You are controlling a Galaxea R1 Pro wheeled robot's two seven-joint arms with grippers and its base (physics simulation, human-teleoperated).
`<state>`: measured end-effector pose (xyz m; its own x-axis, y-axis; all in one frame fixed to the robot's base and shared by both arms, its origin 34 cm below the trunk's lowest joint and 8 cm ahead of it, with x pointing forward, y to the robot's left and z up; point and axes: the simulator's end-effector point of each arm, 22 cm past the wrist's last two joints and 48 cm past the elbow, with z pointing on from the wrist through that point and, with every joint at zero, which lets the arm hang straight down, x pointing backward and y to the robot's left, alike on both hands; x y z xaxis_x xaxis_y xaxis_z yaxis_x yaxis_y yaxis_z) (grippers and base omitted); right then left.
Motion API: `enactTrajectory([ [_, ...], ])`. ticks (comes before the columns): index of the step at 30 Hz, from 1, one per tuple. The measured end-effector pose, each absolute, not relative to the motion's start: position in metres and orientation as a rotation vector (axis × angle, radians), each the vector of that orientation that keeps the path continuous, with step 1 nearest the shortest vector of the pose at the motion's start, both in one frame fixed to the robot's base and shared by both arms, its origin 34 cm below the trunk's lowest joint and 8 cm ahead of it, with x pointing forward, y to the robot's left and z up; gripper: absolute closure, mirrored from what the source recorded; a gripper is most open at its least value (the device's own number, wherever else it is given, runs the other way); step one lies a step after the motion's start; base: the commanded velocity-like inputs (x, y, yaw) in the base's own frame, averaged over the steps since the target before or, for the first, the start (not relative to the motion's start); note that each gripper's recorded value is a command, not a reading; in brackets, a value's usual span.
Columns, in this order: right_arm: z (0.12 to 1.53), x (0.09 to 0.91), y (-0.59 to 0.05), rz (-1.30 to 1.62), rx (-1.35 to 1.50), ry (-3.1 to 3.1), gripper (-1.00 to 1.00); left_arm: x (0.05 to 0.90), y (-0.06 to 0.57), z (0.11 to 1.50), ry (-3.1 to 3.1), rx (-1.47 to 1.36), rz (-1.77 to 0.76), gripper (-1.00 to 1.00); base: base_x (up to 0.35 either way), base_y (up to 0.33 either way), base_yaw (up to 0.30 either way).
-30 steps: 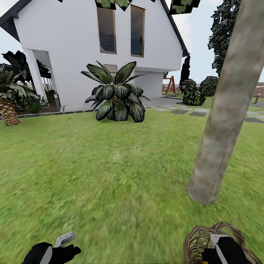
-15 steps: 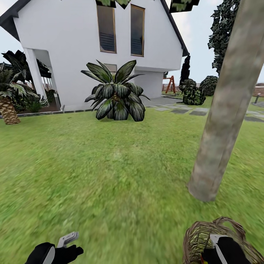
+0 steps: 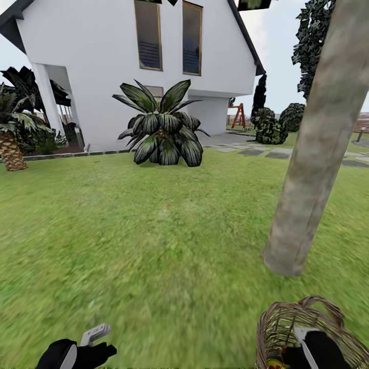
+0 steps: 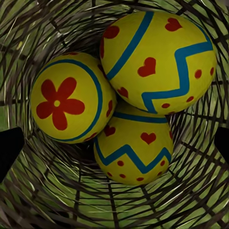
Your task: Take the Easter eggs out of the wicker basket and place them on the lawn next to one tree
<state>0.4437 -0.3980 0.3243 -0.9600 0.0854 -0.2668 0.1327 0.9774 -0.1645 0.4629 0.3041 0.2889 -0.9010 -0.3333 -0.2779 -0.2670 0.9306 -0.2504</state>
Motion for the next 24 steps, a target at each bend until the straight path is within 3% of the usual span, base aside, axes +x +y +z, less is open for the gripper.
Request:
enactTrajectory([
  [24, 0.298, 0.429, -0.398, -0.274, 0.159, 2.938, -1.0, 0.447, 0.304, 0.261, 2.838, -0.461, -0.285, -1.0, 0.0, 0.0, 0.0],
])
